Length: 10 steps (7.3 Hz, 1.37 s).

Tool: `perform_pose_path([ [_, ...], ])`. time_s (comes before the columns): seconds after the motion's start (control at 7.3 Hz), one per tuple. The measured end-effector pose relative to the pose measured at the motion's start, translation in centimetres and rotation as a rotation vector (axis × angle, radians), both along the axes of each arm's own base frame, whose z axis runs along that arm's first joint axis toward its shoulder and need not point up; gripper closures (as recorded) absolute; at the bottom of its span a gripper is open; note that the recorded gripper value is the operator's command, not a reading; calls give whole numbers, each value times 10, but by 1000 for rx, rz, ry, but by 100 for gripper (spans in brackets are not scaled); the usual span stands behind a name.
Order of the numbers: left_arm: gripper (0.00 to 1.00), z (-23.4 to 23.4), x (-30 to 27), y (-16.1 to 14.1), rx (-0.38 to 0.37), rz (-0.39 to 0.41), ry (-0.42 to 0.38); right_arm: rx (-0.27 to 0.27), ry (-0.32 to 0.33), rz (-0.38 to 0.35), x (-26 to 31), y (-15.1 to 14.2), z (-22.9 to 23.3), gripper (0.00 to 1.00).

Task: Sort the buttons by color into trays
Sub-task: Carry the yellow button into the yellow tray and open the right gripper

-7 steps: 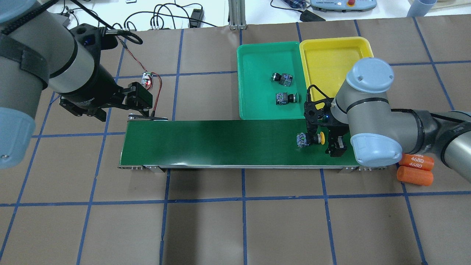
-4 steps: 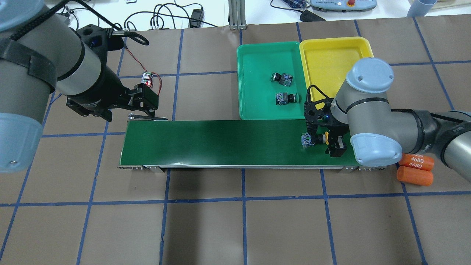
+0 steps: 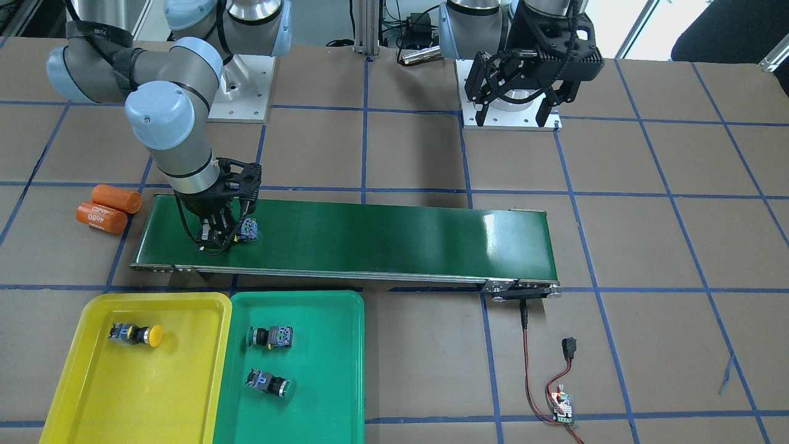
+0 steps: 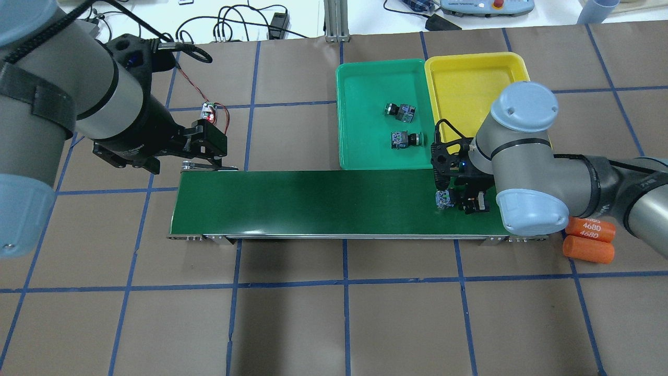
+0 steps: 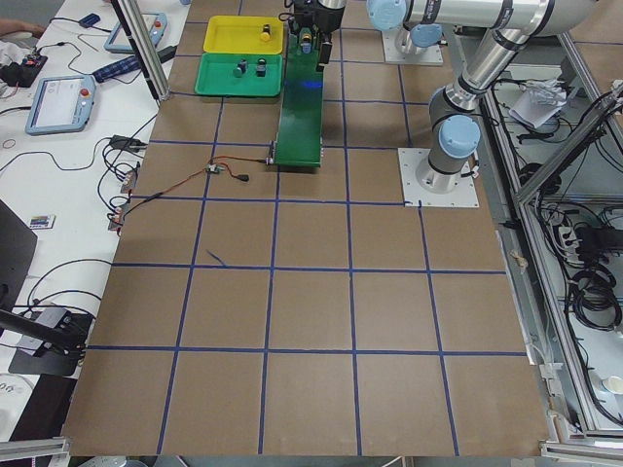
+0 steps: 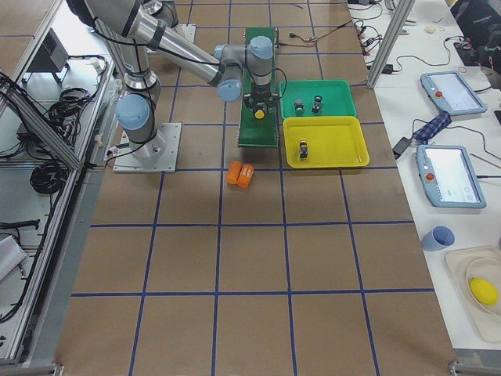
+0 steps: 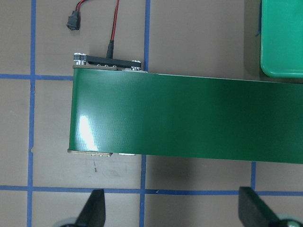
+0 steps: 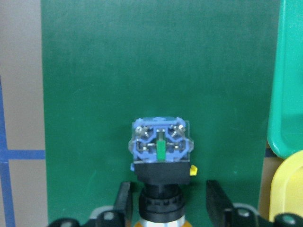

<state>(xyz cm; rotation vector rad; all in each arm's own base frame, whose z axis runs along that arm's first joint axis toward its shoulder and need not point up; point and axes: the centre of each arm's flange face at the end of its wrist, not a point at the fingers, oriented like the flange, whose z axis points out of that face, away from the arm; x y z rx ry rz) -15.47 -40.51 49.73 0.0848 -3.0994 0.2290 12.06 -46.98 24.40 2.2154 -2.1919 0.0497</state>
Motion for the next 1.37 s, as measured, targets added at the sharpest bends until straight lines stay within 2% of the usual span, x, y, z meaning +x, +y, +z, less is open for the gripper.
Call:
perform_pose_path([
  [0.27,0,-4,1,2,23,1,-2,-7,1,6,0,-2,0,67],
  [0.41,0,-14,2,-2,58,0,-6,-12,1,8,0,-4,2,67],
  [0.68,0,-39,-1,-5,119,-44,-5,-58,0,8,-2,-20,13,67],
  [0.82,0,-48,-8,-4,134,-90,4,-87,0,3,-6,-44,20,67],
  [0.96,0,-57,-15,-4,148,-126,12,-108,1,-2,-12,-81,22,67],
  [1.23,0,-68,-21,-6,167,-147,13,-110,4,-3,-26,-155,15,63],
  [1.37,0,-68,-22,-7,167,-145,13,-105,5,-4,-30,-173,16,31],
])
